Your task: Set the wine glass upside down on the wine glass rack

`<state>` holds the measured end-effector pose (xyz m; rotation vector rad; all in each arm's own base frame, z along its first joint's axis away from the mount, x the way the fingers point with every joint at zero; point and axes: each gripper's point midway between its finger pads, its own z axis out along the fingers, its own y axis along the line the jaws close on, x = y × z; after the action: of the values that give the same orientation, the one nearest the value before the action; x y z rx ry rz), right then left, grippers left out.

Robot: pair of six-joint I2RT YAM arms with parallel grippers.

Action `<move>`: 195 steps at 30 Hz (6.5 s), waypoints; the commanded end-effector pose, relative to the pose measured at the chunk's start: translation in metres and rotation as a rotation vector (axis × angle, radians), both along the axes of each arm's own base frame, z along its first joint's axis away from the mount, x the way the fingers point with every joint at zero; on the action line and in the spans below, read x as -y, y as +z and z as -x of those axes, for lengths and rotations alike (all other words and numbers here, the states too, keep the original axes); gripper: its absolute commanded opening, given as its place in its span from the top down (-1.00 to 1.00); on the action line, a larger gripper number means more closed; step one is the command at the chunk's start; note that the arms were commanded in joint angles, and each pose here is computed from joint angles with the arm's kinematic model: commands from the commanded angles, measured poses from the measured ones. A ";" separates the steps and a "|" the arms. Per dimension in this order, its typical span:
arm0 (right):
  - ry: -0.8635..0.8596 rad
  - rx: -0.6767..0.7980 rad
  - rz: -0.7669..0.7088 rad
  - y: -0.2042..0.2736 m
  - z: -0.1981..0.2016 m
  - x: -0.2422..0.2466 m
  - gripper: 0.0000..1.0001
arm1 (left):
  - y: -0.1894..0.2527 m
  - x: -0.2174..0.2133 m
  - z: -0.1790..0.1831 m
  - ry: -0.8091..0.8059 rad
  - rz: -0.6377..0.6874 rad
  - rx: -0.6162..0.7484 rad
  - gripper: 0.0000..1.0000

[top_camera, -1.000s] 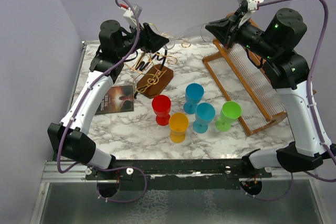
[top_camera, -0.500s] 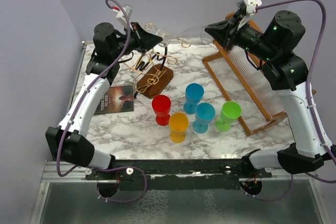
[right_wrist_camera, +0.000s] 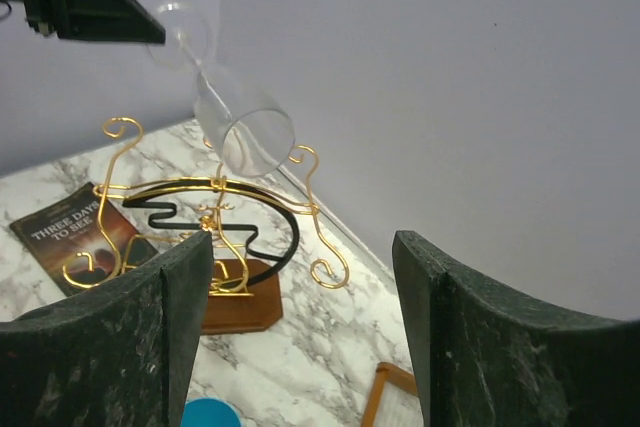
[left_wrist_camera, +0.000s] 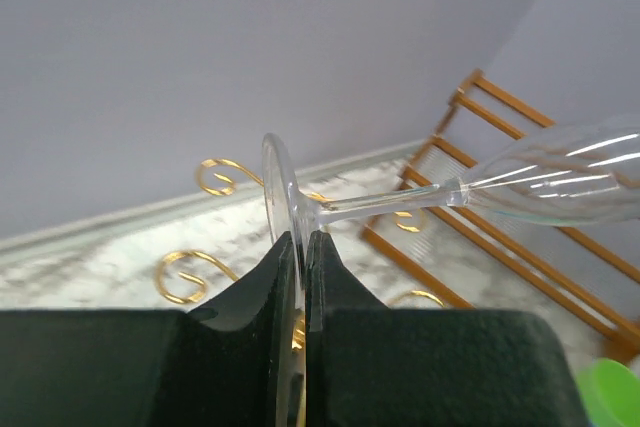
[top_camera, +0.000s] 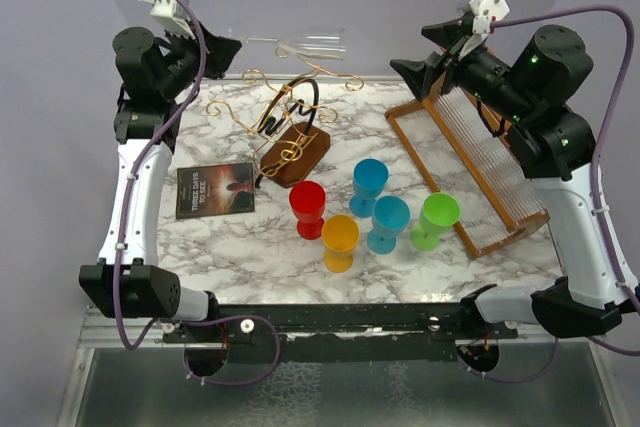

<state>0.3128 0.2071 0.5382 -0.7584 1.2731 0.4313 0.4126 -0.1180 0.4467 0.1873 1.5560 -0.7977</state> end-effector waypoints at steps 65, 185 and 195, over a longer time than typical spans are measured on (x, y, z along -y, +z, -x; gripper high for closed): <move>-0.016 -0.075 0.427 -0.107 -0.046 0.001 -0.56 | -0.090 0.057 -0.159 -0.202 -1.571 0.716 1.00; 0.003 -0.096 0.453 -0.129 -0.045 0.001 -0.56 | -0.118 0.047 -0.131 -0.219 -1.491 0.525 0.04; 0.009 -0.122 0.472 -0.148 -0.041 0.003 -0.57 | -0.101 0.036 -0.118 -0.197 -1.472 0.514 -0.06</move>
<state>0.3596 0.2054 0.3838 -1.1514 1.5487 0.1828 0.5469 -0.1570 0.3142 1.5347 1.3689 0.4213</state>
